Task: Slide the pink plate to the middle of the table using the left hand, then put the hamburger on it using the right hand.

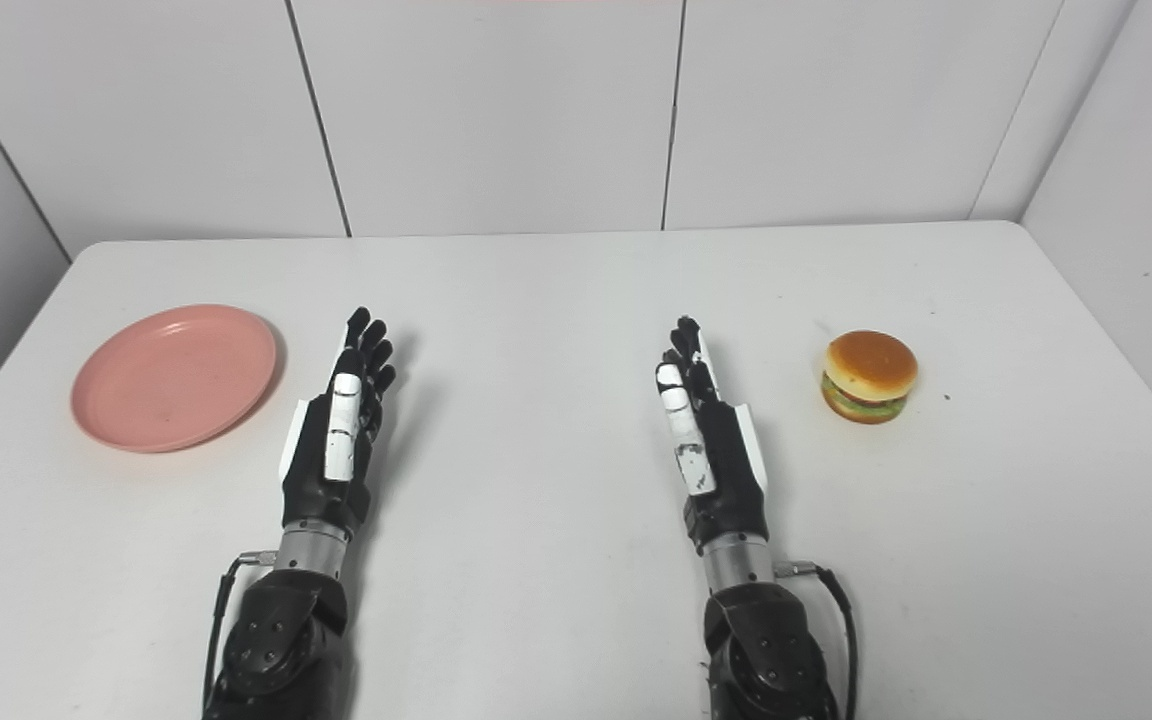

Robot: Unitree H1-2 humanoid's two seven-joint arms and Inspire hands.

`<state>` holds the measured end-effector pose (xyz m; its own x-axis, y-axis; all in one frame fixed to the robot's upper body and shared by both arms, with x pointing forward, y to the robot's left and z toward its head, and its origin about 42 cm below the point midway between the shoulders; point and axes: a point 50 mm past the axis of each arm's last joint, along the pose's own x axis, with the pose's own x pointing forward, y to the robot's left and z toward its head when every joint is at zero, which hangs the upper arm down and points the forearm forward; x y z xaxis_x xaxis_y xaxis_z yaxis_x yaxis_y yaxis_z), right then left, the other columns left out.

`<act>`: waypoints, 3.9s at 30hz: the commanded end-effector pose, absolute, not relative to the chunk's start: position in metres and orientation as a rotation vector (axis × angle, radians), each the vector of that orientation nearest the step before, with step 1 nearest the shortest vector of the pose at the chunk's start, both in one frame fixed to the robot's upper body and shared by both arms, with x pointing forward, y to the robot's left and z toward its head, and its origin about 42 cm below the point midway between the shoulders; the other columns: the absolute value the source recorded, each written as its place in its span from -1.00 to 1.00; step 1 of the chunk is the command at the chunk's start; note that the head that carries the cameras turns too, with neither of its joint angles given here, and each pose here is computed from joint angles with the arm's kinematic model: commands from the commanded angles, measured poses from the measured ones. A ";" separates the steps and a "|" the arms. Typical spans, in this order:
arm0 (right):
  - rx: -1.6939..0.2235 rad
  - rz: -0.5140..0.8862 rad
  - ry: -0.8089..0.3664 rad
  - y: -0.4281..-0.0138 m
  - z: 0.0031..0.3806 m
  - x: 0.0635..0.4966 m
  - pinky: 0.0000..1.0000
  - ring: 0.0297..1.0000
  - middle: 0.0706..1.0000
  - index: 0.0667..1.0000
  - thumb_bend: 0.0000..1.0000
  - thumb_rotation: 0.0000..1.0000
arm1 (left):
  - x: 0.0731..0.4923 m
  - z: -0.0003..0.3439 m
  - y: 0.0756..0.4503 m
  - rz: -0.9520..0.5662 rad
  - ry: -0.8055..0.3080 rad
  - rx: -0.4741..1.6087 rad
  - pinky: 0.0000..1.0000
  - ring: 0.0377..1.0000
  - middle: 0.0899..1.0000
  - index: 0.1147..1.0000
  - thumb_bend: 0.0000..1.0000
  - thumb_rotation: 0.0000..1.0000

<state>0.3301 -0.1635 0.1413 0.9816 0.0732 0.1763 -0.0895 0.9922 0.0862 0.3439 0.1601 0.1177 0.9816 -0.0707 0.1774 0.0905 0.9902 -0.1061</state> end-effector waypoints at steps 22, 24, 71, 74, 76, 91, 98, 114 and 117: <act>0.141 0.070 -0.256 -0.212 0.126 0.328 1.00 1.00 1.00 1.00 0.09 0.83 | 0.327 0.094 0.104 -0.107 -0.103 -0.072 1.00 1.00 1.00 1.00 0.24 1.00; 0.141 0.065 -0.263 -0.213 0.124 0.328 1.00 1.00 1.00 1.00 0.08 0.83 | 0.328 0.094 0.105 -0.101 -0.115 -0.074 1.00 1.00 1.00 1.00 0.21 1.00; 0.139 0.083 -0.258 -0.202 0.132 0.327 1.00 1.00 1.00 1.00 -0.04 0.79 | 0.419 0.252 0.311 0.203 -0.417 -0.177 0.35 0.40 0.37 0.32 0.76 1.00; 0.138 0.085 -0.255 -0.202 0.132 0.327 1.00 1.00 1.00 1.00 -0.03 0.80 | 0.425 0.254 0.330 0.259 -0.410 -0.145 0.35 0.40 0.36 0.31 0.73 1.00; 0.135 0.086 -0.250 -0.203 0.132 0.326 1.00 1.00 1.00 1.00 -0.02 0.80 | 0.430 0.255 0.344 0.294 -0.404 -0.122 0.35 0.40 0.36 0.32 0.72 1.00; 0.140 0.086 -0.252 -0.203 0.132 0.325 1.00 1.00 1.00 1.00 -0.04 0.80 | 0.444 0.233 0.432 0.437 -0.345 -0.048 0.37 0.40 0.38 0.33 0.85 1.00; 0.139 0.087 -0.253 -0.204 0.131 0.325 1.00 1.00 1.00 1.00 -0.02 0.81 | 0.444 0.216 0.453 0.482 -0.294 -0.049 0.34 0.40 0.37 0.32 0.84 1.00; 0.128 0.083 -0.259 -0.204 0.132 0.325 1.00 1.00 1.00 1.00 -0.03 0.84 | 0.444 0.167 0.442 0.496 -0.124 -0.092 0.48 0.50 0.43 0.38 0.75 1.00; 0.130 0.076 -0.257 -0.204 0.133 0.324 1.00 1.00 1.00 1.00 -0.04 0.83 | 0.444 0.163 0.436 0.478 -0.122 -0.086 0.47 0.49 0.42 0.38 0.77 1.00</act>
